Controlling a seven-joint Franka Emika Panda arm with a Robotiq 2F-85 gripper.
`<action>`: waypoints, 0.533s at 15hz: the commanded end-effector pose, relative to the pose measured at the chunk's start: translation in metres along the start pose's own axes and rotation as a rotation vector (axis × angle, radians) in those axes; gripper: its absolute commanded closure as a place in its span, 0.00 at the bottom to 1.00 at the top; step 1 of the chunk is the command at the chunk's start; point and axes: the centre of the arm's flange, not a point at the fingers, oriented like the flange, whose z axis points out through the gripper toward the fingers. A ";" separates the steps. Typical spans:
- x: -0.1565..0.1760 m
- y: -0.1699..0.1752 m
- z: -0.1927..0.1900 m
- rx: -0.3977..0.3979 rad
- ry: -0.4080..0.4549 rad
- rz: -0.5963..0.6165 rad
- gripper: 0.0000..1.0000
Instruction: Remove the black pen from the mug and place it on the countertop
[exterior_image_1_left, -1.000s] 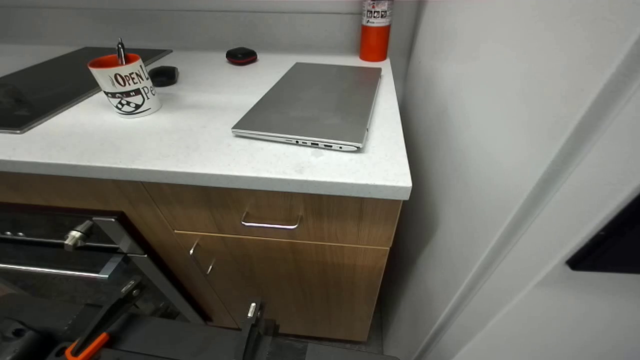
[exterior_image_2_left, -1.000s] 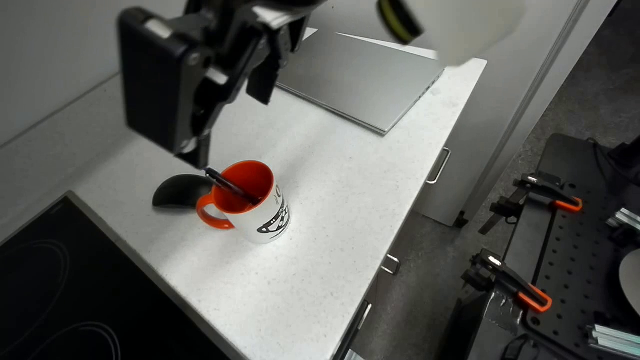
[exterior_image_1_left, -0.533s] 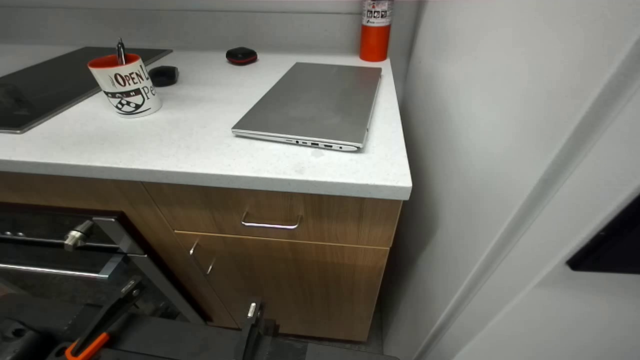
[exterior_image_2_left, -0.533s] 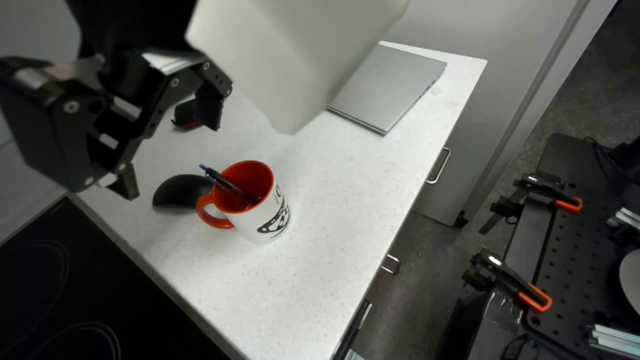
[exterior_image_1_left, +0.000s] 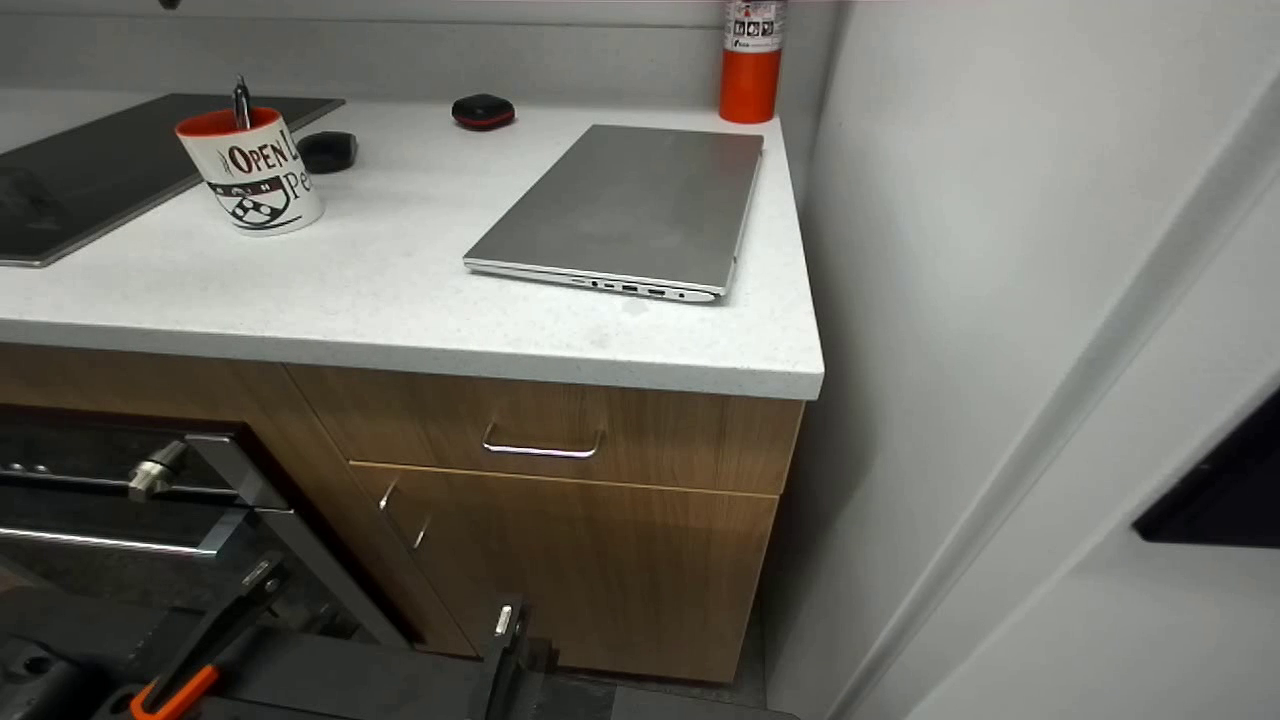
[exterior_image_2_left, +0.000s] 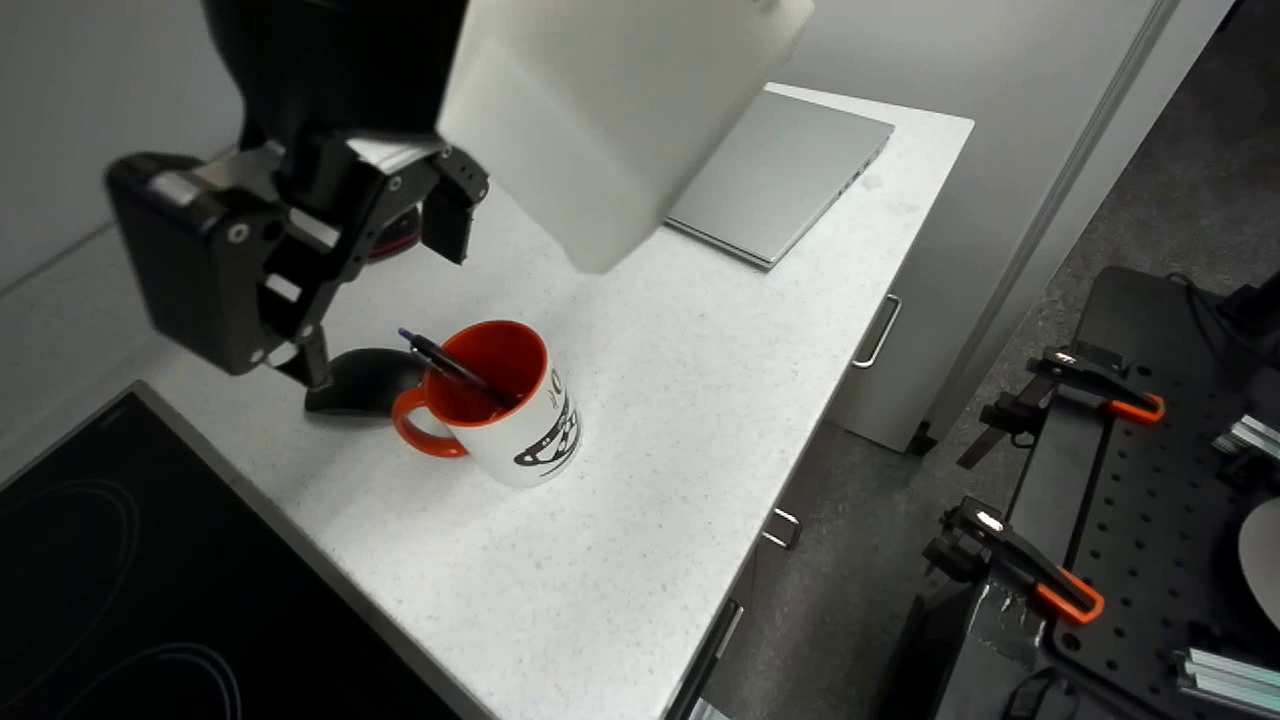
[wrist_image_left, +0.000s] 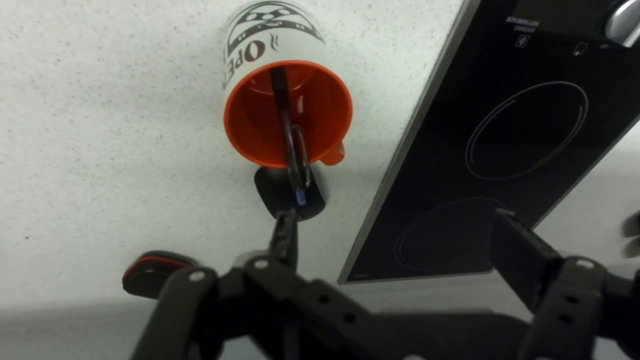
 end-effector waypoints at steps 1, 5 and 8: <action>0.010 0.018 0.019 -0.026 0.013 -0.002 0.00; 0.012 0.027 0.035 -0.038 0.030 -0.011 0.00; 0.011 0.024 0.045 -0.025 0.043 -0.011 0.00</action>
